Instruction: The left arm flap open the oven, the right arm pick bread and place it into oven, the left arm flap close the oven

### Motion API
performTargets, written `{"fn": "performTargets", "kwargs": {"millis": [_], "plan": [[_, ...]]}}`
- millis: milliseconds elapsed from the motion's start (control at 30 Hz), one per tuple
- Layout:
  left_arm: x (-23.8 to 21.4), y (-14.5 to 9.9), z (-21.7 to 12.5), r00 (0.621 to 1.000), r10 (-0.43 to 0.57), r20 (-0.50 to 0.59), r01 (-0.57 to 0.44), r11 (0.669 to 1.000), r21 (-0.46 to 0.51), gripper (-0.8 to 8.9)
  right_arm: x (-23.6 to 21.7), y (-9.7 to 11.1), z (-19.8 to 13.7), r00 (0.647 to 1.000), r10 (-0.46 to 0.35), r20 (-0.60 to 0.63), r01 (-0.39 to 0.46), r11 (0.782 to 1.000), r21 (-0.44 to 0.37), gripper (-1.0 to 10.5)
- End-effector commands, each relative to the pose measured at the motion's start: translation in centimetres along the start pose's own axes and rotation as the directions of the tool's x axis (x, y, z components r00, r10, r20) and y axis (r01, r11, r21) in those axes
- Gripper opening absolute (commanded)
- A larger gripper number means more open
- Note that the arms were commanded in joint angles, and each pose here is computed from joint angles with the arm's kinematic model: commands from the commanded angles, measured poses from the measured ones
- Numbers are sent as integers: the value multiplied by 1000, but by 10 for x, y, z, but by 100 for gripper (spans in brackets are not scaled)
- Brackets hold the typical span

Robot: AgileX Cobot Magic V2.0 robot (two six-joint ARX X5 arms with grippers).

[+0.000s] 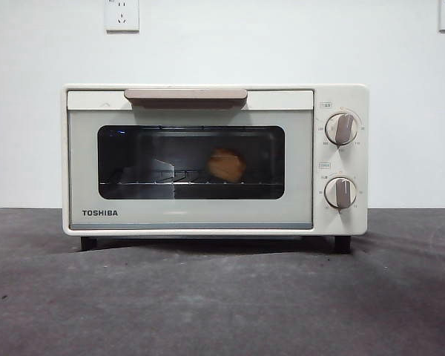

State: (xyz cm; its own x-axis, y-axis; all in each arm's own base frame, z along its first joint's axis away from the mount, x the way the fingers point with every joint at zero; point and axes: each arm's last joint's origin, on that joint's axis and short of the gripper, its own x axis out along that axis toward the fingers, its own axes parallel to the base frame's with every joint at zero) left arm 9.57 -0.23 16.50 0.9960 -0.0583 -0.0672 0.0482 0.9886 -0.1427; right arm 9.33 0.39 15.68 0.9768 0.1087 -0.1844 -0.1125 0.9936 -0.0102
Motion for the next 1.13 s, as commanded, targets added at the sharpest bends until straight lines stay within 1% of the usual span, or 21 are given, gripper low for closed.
{"fn": "performTargets", "kwargs": {"millis": [33, 1133], "plan": [[2, 1, -5, 1000, 7, -6, -6, 1000, 13, 16, 2, 0, -5, 1000, -1, -3, 1, 1000, -3, 10], [2, 1, -5, 1000, 7, -5, -6, 1000, 13, 16, 2, 0, -5, 1000, 0, 4, 0, 1000, -4, 10]]}}
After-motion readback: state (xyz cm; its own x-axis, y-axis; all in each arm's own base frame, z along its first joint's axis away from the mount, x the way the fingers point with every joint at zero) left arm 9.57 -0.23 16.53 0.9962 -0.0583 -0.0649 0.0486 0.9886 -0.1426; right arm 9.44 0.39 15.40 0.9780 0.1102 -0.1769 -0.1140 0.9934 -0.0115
